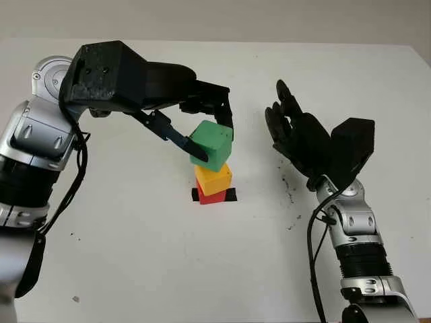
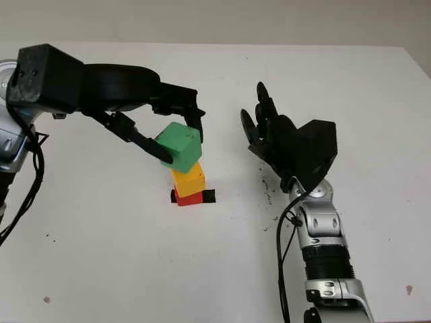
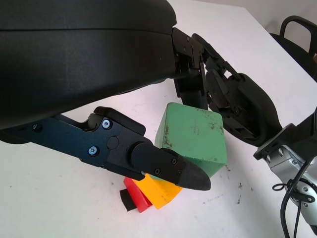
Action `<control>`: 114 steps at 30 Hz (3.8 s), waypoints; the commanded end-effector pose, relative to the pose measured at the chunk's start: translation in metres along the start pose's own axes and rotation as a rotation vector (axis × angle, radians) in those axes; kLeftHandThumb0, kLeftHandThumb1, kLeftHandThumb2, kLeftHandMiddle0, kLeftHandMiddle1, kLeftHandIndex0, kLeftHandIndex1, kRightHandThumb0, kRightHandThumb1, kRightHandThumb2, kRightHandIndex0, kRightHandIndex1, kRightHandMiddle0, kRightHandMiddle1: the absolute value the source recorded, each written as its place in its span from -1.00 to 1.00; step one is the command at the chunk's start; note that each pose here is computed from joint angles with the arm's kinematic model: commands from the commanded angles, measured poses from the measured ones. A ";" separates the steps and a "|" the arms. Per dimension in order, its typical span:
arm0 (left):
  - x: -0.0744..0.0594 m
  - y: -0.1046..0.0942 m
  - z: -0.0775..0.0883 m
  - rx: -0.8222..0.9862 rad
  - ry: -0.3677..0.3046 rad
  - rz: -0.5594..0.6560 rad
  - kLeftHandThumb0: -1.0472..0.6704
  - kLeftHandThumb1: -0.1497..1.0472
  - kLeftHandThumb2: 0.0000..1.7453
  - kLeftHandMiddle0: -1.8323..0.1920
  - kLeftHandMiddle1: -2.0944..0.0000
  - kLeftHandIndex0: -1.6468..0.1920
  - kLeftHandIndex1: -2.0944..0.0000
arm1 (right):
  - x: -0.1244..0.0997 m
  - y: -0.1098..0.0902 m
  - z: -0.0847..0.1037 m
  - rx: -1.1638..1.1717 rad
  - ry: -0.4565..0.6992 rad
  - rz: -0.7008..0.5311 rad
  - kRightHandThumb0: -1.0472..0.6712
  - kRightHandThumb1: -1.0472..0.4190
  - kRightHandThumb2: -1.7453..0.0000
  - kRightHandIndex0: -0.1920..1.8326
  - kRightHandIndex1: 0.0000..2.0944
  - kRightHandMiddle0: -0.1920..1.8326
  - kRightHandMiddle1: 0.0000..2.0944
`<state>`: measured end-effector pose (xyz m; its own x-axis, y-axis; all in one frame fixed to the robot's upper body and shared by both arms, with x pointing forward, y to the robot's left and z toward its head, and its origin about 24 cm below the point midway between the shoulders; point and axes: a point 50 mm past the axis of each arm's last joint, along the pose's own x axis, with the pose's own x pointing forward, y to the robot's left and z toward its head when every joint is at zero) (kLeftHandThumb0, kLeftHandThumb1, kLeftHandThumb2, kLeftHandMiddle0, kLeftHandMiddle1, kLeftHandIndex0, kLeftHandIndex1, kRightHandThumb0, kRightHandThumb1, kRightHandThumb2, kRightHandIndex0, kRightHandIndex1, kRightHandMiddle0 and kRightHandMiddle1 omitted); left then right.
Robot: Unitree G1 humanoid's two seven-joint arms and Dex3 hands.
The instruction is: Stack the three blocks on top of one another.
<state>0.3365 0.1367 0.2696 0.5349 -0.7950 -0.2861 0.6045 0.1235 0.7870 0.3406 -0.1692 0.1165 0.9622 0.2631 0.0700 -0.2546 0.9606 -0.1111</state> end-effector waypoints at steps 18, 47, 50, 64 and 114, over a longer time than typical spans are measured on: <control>0.011 0.007 0.004 0.076 0.012 -0.026 -0.35 1.00 -0.91 0.68 0.96 0.54 -0.59 | -0.007 -0.007 0.006 -0.028 -0.007 -0.003 -0.50 -1.00 0.34 -1.00 -1.00 -0.99 -0.96; 0.017 -0.004 -0.005 -0.027 0.045 -0.089 -0.39 0.94 -0.94 0.79 0.96 0.54 -0.16 | -0.008 -0.008 0.007 -0.002 -0.018 0.020 -0.46 -1.00 0.29 -1.00 -1.00 -1.00 -1.00; 0.017 -0.004 -0.006 -0.027 0.043 -0.088 -0.45 0.89 -0.95 0.85 0.97 0.61 -0.06 | -0.009 -0.009 0.007 -0.009 -0.010 0.018 -0.47 -1.00 0.29 -1.00 -1.00 -1.00 -1.00; 0.013 -0.004 -0.008 -0.006 0.055 -0.087 -0.42 0.82 -0.95 0.85 0.95 0.56 -0.15 | -0.008 -0.009 0.007 -0.008 0.001 0.021 -0.47 -1.00 0.31 -1.00 -1.00 -1.00 -0.97; -0.067 -0.108 -0.108 -0.819 -0.065 1.108 -0.69 1.00 -0.21 1.00 1.00 1.00 1.00 | 0.007 -0.002 0.000 0.147 -0.087 -0.084 -0.55 -1.00 0.20 -1.00 -1.00 -1.00 -1.00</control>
<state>0.3015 0.2413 0.1518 0.9433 -0.0840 0.3212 0.0759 0.9964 0.0379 0.3475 -0.1693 0.1142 0.9715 0.1971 0.1320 -0.2019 0.9791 0.0243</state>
